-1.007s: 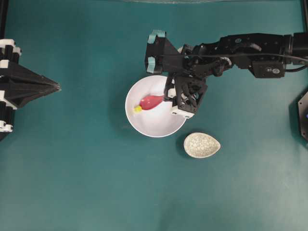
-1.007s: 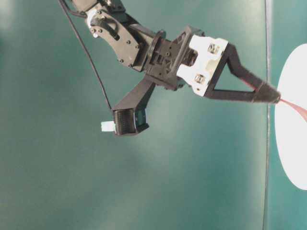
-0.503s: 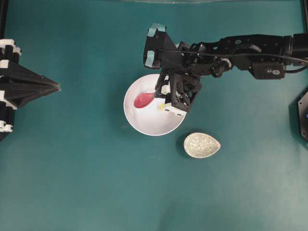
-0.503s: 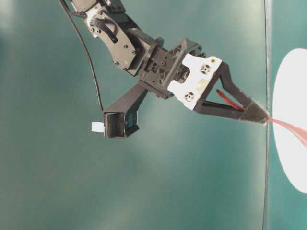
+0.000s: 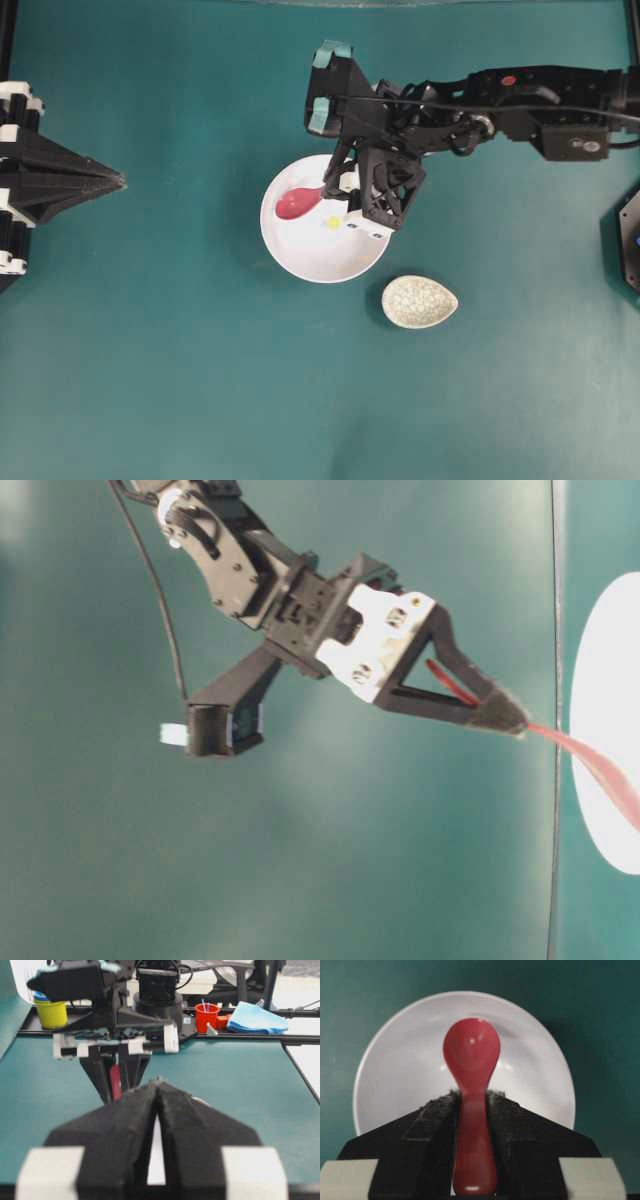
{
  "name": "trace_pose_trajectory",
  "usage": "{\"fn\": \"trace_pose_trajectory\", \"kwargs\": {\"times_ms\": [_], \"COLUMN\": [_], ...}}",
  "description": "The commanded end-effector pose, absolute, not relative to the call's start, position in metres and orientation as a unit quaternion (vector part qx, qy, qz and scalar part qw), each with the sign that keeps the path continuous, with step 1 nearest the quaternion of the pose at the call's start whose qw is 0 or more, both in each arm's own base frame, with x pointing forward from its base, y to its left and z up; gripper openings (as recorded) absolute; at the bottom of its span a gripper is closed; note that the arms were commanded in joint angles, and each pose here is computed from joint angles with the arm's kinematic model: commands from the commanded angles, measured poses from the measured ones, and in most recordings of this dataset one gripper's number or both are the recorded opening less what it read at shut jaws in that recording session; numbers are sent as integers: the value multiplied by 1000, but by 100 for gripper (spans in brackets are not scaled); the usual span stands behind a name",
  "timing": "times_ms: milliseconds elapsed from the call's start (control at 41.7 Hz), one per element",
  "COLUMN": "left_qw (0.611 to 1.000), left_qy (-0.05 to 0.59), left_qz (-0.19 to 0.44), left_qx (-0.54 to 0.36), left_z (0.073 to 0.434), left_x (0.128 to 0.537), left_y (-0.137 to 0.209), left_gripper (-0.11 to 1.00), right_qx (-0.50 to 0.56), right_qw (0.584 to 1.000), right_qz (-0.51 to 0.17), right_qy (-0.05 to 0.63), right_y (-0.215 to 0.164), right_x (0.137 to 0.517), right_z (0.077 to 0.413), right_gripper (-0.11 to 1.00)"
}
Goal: Scoop the yellow hexagonal prism block from the bowl with a spoon using the right arm.
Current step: 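Raise the spoon and pull it back toward the bowl's right side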
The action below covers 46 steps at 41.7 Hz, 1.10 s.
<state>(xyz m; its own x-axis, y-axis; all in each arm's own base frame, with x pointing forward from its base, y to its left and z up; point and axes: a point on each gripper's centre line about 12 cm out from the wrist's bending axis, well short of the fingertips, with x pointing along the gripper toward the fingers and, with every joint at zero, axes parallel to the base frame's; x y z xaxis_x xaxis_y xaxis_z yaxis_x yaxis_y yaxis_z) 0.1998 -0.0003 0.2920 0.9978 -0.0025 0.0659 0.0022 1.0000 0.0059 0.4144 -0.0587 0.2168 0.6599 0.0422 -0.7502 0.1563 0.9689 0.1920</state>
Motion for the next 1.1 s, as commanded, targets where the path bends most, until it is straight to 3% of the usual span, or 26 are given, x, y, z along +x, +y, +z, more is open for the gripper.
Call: {"fn": "trace_pose_trajectory", "kwargs": {"times_ms": [0,551,1079], "left_qw": [999,999,999], "left_qy": [-48,-48,-48], "left_qz": [-1,-1,-1], "left_qx": [4,4,4], "left_z": [304,303,304], "left_x": [202,202,202], "left_y": [0,0,0], "left_gripper": [3,3,3], "right_qx": [118,111,133], "right_qw": [917,935,925], "right_qz": [-29,-26,-26], "right_qy": [380,335,355], "right_y": [-57,-52,-39], "right_x": [412,386,322], "right_z": [246,289,286], "right_gripper": [25,25,25]}}
